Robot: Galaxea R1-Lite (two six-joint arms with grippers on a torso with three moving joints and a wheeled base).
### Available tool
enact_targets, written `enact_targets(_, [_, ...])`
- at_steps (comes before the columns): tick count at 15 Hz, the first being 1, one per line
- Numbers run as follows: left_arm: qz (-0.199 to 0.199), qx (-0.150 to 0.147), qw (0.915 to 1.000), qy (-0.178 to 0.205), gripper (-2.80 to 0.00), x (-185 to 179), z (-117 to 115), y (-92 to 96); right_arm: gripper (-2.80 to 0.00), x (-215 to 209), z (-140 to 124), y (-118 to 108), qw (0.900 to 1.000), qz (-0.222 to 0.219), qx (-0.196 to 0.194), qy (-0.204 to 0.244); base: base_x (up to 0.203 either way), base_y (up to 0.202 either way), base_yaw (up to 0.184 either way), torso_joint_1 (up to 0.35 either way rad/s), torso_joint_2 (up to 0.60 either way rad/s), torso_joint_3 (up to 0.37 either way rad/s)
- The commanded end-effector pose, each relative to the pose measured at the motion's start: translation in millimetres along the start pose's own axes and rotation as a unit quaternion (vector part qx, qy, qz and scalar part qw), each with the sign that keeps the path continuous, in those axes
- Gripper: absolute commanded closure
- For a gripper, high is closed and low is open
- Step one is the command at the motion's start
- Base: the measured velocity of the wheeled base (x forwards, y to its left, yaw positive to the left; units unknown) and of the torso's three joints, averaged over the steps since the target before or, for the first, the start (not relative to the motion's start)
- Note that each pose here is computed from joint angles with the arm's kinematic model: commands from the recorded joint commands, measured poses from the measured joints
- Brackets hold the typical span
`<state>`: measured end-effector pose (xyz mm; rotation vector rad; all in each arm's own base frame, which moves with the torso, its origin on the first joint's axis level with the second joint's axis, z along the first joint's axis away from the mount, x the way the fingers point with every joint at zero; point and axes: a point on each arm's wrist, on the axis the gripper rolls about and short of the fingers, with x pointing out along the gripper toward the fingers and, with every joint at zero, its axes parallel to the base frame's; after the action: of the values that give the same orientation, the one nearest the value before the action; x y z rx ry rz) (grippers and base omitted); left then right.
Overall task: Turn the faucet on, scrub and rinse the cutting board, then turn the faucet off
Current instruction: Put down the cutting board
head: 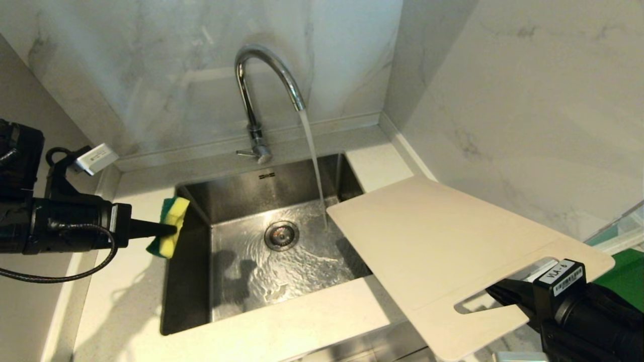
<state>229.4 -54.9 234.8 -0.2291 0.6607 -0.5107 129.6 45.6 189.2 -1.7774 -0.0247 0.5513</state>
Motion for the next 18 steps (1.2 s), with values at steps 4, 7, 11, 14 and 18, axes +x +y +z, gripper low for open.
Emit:
enact_targets(4, [-0.011,0.007,0.9999,0.010,0.00,6,-1,-6.4,0.00,9,-4,6,0.999,0.028,0.016,0.017,0.000,0.000,0.000,0.000,0.00,0.000])
enact_targets(7, [-0.023,0.018,0.9995,0.013,0.00,12,3,-15.4,0.00,15,-2,17,0.997,0.055,0.052,0.014,0.000,0.000,0.000,0.000,0.00,0.000])
enact_targets(11, [-0.011,0.023,0.9994,0.022,0.00,23,3,-18.2,0.00,23,1,30,0.992,0.093,0.086,0.007,0.000,0.000,0.000,0.000,0.00,0.000])
enact_targets(14, [-0.016,0.026,0.9991,0.029,0.00,25,0,-21.3,0.00,27,3,41,0.987,0.121,0.110,0.005,0.000,0.000,0.000,0.000,0.00,0.000])
enact_targets(18, [-0.015,0.026,0.9991,0.031,0.00,26,0,-21.2,0.00,23,10,71,0.976,0.178,0.121,-0.021,0.000,0.000,0.000,0.000,0.00,0.000])
